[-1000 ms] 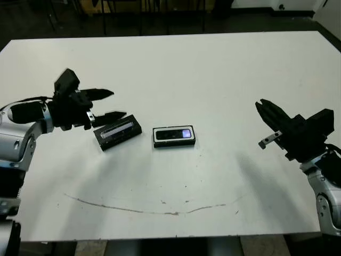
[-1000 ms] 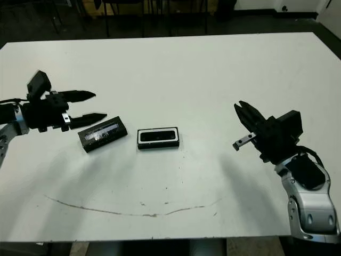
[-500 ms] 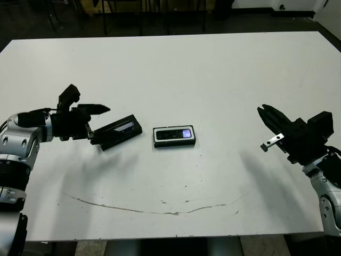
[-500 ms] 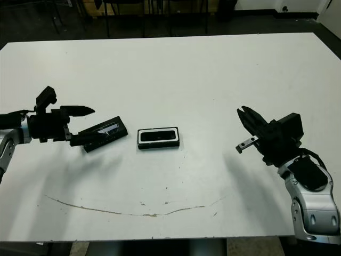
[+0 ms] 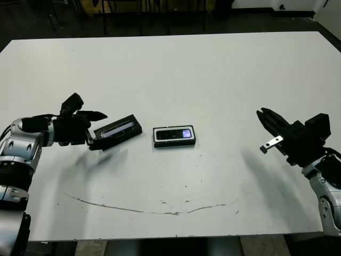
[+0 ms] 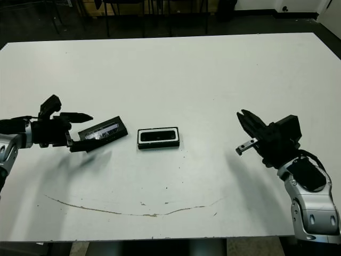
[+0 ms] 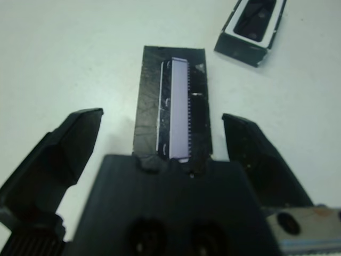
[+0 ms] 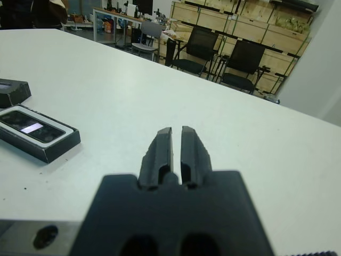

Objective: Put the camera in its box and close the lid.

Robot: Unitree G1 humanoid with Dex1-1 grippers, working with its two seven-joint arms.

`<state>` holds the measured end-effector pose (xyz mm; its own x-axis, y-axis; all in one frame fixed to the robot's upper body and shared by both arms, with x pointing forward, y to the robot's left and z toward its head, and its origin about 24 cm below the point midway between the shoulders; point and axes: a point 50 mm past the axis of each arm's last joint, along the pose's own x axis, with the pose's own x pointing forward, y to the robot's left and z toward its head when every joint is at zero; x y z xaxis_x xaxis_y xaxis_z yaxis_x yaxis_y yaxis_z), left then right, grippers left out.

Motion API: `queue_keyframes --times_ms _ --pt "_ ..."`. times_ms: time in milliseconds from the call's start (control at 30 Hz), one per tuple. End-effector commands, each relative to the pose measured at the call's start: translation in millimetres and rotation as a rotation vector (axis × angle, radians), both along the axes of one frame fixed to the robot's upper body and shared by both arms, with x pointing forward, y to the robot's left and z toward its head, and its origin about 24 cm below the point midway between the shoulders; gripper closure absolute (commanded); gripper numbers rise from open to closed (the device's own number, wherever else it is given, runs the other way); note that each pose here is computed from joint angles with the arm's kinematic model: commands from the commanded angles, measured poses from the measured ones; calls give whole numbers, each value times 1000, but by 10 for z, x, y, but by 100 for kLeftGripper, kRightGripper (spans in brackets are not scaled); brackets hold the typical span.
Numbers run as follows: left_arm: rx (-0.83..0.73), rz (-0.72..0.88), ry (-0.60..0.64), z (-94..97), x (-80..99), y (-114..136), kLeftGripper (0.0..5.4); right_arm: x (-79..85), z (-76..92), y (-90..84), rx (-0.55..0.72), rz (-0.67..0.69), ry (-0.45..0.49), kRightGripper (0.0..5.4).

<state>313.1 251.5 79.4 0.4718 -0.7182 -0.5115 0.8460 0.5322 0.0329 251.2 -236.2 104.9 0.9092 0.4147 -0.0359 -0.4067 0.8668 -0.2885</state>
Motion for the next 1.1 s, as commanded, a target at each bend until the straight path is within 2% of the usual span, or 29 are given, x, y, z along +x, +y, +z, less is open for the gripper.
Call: queue_keyframes --times_ms 33,433,700,833,1100 --pt "-5 11 39 -79 -2 -23 1 -12 -57 -25 -6 3 26 540" --pt "19 47 90 -260 -36 -8 1 -22 -53 -35 -19 3 28 540" --pt "-73 108 157 -359 -68 18 7 -32 -42 -31 -18 -9 40 540" --pt "-97 157 153 -392 -83 9 50 -39 -35 -28 -21 -8 35 540" --pt "-104 78 226 -340 -110 -2 201 -34 -47 -29 -18 -8 39 540"
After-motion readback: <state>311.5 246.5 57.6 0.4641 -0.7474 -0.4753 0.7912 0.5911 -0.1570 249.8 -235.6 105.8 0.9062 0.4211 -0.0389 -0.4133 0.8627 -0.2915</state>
